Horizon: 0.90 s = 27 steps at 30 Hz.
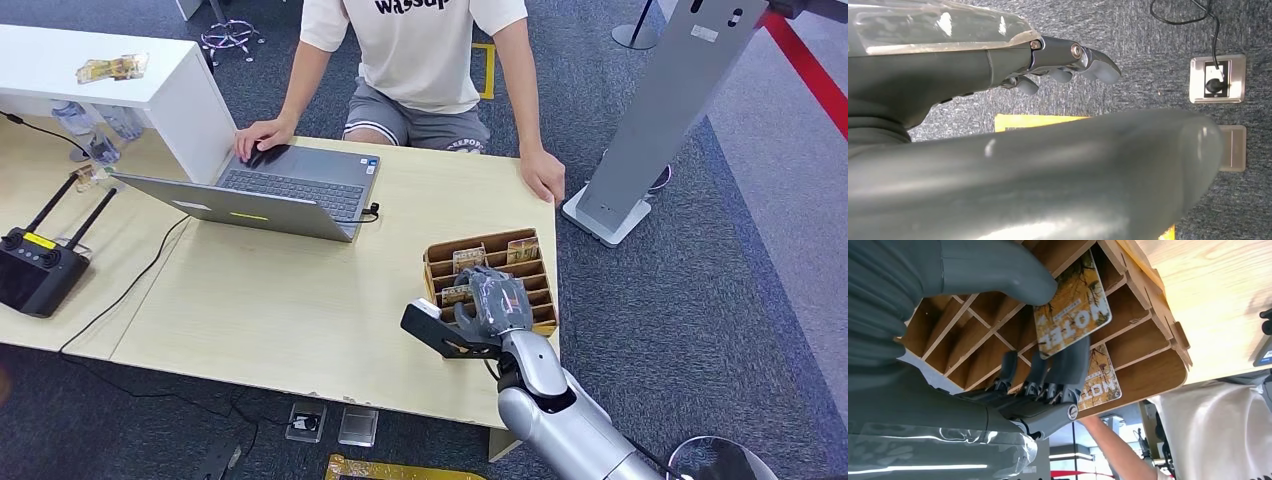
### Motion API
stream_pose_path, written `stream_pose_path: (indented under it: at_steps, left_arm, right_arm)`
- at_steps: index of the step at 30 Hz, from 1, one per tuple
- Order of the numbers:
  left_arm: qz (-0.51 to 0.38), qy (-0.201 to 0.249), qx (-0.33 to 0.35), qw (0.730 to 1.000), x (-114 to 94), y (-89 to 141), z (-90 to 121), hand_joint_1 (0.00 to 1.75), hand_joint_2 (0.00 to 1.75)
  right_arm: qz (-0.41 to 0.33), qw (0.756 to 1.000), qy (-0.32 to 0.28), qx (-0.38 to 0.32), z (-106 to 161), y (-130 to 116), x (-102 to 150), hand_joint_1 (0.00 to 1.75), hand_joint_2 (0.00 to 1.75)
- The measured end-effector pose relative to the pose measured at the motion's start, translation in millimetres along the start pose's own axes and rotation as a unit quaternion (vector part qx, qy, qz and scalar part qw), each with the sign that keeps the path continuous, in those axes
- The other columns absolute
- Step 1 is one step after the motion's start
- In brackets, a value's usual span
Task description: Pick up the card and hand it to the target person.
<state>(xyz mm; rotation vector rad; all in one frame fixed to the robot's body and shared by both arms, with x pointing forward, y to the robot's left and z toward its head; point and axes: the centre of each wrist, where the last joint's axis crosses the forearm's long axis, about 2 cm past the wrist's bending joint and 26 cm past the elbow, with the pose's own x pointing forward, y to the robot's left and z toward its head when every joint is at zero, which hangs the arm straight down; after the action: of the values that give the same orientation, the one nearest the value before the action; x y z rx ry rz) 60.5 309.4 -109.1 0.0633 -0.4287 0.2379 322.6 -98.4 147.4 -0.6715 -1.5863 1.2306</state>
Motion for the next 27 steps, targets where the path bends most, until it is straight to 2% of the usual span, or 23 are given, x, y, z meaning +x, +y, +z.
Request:
stream_pose_path:
  at_steps: [6,27]
  left_arm:
    - [0.0,0.0,0.0,1.0,0.1,0.0,0.0,0.0,0.0]
    - [0.002,-0.01,-0.001,1.0,0.0,-0.1,0.0,0.0,0.0]
  right_arm:
    - [0.002,1.0,0.0,-0.002,-1.2,-1.1,-0.5,1.48,1.75]
    - [0.008,1.0,-0.001,-0.006,-2.1,-2.3,1.1,1.58,1.75]
